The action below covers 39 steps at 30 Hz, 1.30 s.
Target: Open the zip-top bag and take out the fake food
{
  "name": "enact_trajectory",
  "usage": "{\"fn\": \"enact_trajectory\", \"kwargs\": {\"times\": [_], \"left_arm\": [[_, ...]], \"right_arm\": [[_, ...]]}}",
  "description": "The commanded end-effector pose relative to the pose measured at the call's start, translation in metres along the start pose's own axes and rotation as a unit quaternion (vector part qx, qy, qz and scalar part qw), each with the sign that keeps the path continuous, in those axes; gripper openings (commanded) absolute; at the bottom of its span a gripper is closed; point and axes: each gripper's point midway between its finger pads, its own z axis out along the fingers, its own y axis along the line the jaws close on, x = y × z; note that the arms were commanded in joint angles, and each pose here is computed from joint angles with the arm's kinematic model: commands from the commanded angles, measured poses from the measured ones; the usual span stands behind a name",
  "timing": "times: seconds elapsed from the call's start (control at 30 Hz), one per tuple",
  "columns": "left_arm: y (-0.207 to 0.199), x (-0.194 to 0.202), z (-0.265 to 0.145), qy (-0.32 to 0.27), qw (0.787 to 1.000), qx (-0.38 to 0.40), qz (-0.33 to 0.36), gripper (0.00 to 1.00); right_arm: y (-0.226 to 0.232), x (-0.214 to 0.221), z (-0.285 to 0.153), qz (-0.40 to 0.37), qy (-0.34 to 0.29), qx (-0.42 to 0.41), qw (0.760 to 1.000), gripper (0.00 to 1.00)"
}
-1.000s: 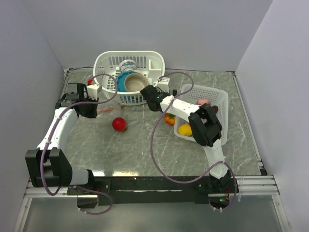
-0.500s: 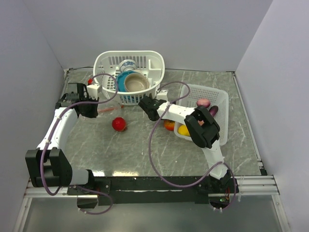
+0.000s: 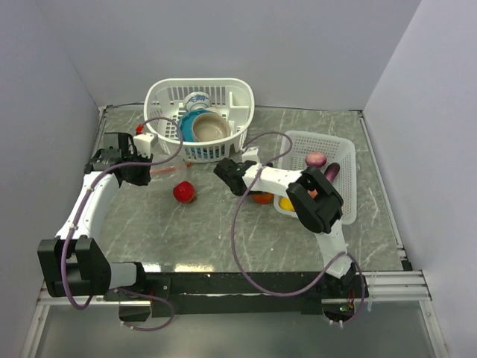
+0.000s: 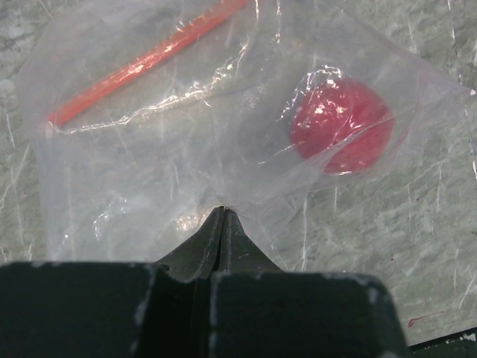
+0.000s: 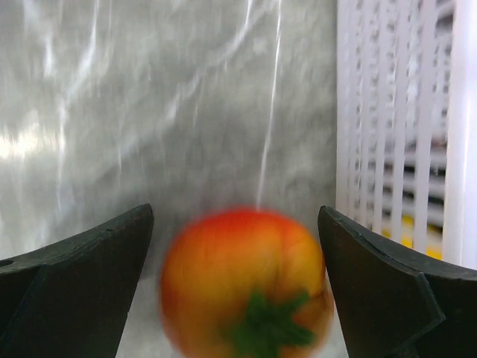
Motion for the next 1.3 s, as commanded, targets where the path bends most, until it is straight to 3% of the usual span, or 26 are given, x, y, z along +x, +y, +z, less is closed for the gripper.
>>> {"fn": "enact_trajectory", "kwargs": {"times": [0.0, 0.2, 0.47, 0.6, 0.63, 0.73, 0.9, 1.03, 1.07, 1.27], "left_arm": [[-0.002, -0.009, -0.005, -0.028, 1.000, 0.005, 0.013, 0.01], [-0.004, -0.009, -0.007, -0.031, 0.999, 0.009, 0.013, 0.01], [-0.002, -0.005, -0.008, -0.028, 0.999, 0.001, 0.016, 0.01], [-0.002, -0.005, -0.009, -0.027, 1.000, -0.001, 0.016, 0.01], [-0.001, -0.004, -0.008, -0.025, 1.000, -0.002, 0.017, 0.01], [0.001, -0.003, -0.007, -0.023, 1.000, -0.007, 0.017, 0.01], [-0.001, 0.000, -0.002, -0.018, 1.000, 0.000, 0.013, 0.01], [-0.002, -0.001, -0.001, -0.015, 1.000, 0.006, 0.009, 0.01], [-0.004, -0.001, -0.002, -0.015, 1.000, 0.009, 0.009, 0.01], [-0.010, 0.001, 0.007, -0.011, 1.000, 0.028, -0.001, 0.01]], "right_arm": [[-0.004, 0.006, -0.030, 0.019, 0.007, -0.043, 0.999, 1.00], [0.004, 0.021, -0.031, 0.019, 0.020, -0.057, 0.998, 1.00], [0.020, 0.009, -0.028, 0.015, -0.001, -0.064, 0.998, 0.98], [0.026, 0.006, -0.026, 0.015, -0.008, -0.068, 0.998, 0.78], [0.028, 0.006, -0.027, 0.016, -0.008, -0.071, 0.997, 0.68], [0.030, 0.003, -0.028, 0.019, -0.010, -0.077, 0.997, 0.50], [0.026, -0.025, -0.047, 0.035, -0.052, -0.090, 0.994, 0.26], [-0.009, -0.077, -0.065, 0.070, -0.104, -0.060, 0.990, 0.27], [-0.045, -0.102, -0.061, 0.112, -0.105, -0.040, 0.987, 0.28], [-0.150, -0.109, -0.048, 0.231, -0.109, 0.046, 0.966, 0.29]]}}
